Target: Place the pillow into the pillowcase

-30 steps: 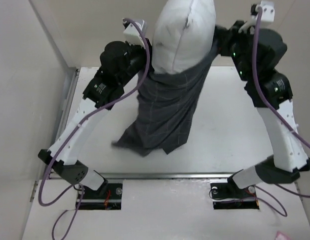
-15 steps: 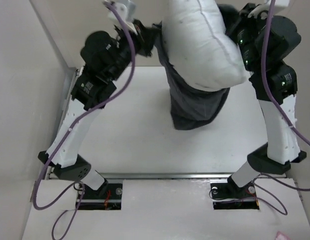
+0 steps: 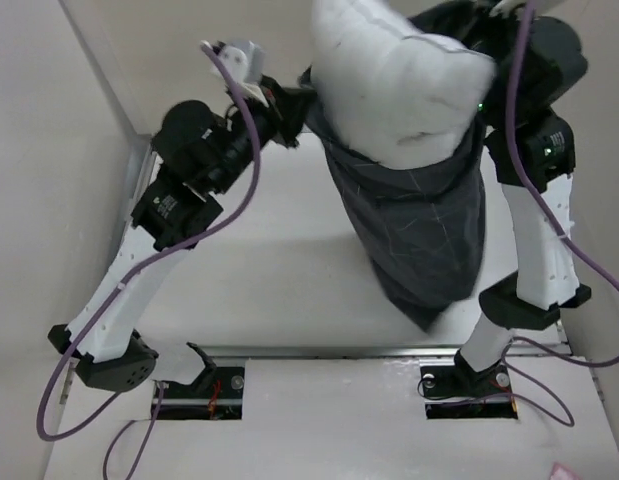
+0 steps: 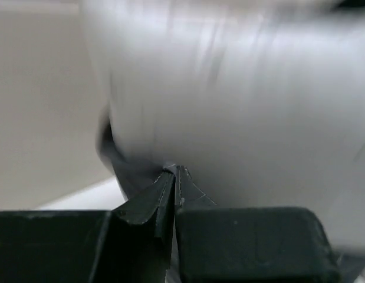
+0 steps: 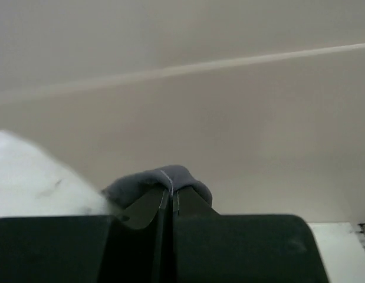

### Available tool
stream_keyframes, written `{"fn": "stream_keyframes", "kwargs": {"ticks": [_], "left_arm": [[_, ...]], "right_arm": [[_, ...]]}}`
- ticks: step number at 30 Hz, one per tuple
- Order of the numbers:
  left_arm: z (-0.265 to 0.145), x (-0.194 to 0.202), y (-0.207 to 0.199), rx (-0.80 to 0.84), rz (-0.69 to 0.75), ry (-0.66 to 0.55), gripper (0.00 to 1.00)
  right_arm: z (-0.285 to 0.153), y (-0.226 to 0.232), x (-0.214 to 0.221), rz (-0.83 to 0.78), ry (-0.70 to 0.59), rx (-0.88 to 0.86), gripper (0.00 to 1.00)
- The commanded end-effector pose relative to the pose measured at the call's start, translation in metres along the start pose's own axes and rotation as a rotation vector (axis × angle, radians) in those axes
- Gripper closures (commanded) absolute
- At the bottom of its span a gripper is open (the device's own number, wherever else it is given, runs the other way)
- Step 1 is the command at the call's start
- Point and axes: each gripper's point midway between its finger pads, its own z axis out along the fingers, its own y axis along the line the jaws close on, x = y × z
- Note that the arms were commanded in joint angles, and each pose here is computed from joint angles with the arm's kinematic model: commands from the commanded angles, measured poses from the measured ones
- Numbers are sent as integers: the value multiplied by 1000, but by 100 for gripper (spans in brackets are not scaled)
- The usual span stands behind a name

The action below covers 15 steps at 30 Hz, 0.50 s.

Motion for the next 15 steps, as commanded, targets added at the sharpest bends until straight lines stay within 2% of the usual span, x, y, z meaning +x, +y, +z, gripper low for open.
{"fn": "stream_keyframes", "kwargs": {"ticks": [1,2,3,4,5,6,7,8,9,10,11,12,13,14,15], "left_arm": [[-12,-115,61,-309,5,-353,100],[-23,-158,63,-323,-7,-434,100],[11,-124,101,-401,13,-318,100],[15,-127,111,-412,1,-315,100],[12,-137,115,-415,-2,-334,100],[16,-126,127,-433,-13,-296,100],[12,-123,122,-410,-11,-281,100],[9,-117,114,-370,-8,-254,100],[18,-76,113,-321,-10,-148,100],[-14,-109,52,-75,31,-236,100],[-27,-106,29,27,42,-254,100],[-25,-69,20,87,21,-198,100],[-57,-89,-21,236,41,-267,100],[-65,-87,-31,278,42,-271,100],[-69,-86,-39,311,52,-278,100]], "right_arm": [[-51,59,47,-64,227,-461,100],[-103,62,-2,-47,115,-637,100],[-124,77,-32,-36,-42,-779,100],[-150,85,-36,-34,-83,-902,100],[-165,74,-34,-31,-107,-894,100],[-160,67,-57,14,-210,-834,100],[-129,35,-60,76,-219,-575,100],[-113,12,-78,125,-254,-415,100],[-68,4,-47,118,-187,-241,100],[-43,-16,-29,87,-135,-56,100],[-45,-65,-72,141,-214,233,100],[-1,-56,-16,25,-115,322,100],[1,-57,14,-118,19,324,100],[0,-52,16,-146,52,284,100],[0,-19,15,-150,68,63,100]]}}
